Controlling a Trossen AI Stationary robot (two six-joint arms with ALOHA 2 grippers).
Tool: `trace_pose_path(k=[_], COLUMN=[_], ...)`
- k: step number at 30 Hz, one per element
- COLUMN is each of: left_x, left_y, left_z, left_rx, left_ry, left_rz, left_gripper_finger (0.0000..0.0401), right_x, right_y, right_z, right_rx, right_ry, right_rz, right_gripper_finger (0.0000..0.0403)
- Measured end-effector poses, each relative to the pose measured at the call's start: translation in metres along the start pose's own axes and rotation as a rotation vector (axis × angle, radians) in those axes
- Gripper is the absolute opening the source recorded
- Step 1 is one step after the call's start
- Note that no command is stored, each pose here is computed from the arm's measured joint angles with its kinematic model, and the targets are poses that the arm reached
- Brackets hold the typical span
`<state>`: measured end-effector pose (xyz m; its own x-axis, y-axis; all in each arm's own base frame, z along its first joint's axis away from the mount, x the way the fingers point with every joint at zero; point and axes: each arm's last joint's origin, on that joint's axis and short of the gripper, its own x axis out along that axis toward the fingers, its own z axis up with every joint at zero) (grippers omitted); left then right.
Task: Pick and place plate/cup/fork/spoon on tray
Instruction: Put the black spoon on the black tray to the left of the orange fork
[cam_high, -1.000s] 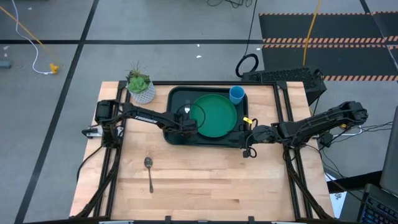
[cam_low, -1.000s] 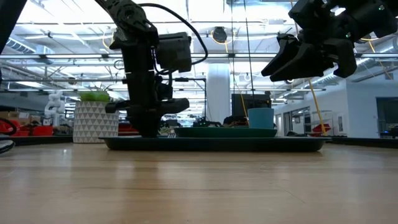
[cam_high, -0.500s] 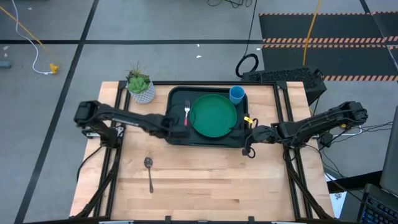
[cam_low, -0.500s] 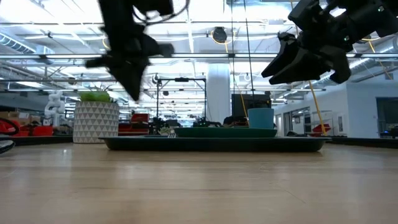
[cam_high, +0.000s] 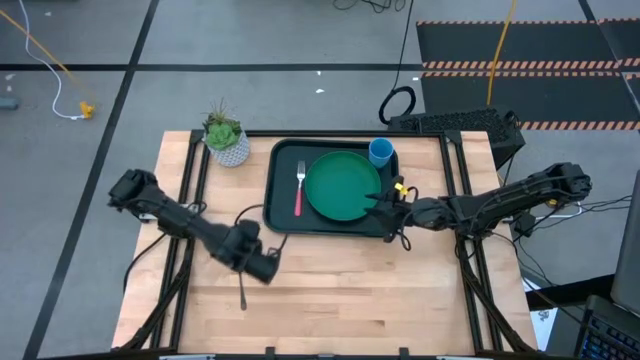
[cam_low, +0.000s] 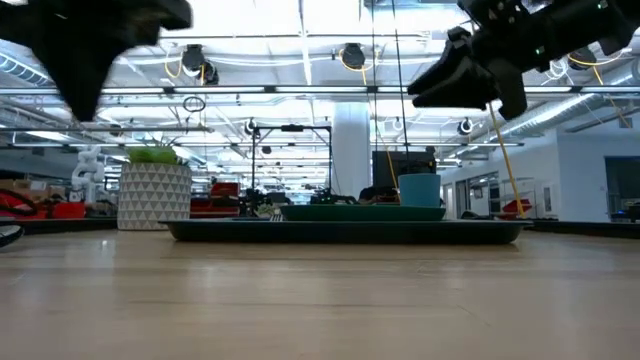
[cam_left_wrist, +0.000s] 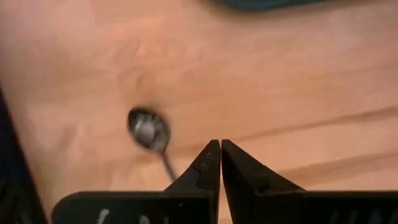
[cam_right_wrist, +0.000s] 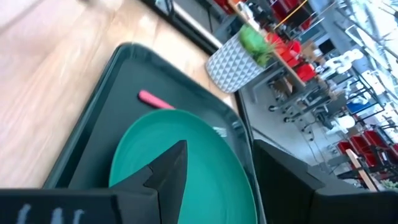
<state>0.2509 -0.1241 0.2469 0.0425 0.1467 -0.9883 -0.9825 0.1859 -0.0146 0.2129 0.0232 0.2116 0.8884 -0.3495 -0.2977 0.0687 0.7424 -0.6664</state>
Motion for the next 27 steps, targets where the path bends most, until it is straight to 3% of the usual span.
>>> trace_pose_path(k=[8,13,20,27], left_x=[-0.001,0.009,0.031,0.061], left_y=[0.018,0.026,0.034,0.042], left_z=[-0.039,-0.053,-0.059,-0.059], left_rx=[-0.08,-0.168,-0.221,-0.272], left_ry=[-0.011,-0.001,-0.002,0.001], left_rz=[0.009,0.013,0.011,0.006], left_gripper_finger=[0.0027,0.0079,0.0148,0.0159], right_x=[0.0,0.0,0.0,-0.001], right_y=[-0.003,-0.003,-0.003,-0.003], right_z=[0.005,0.004,0.007,0.012], right_rx=[0.094,0.176,0.251,0.301], right_ry=[-0.045,-0.045,-0.099,-0.177], right_rz=[-0.025,-0.022,0.034,0.097], right_gripper_finger=[0.0173,0.0173,0.0173,0.0173])
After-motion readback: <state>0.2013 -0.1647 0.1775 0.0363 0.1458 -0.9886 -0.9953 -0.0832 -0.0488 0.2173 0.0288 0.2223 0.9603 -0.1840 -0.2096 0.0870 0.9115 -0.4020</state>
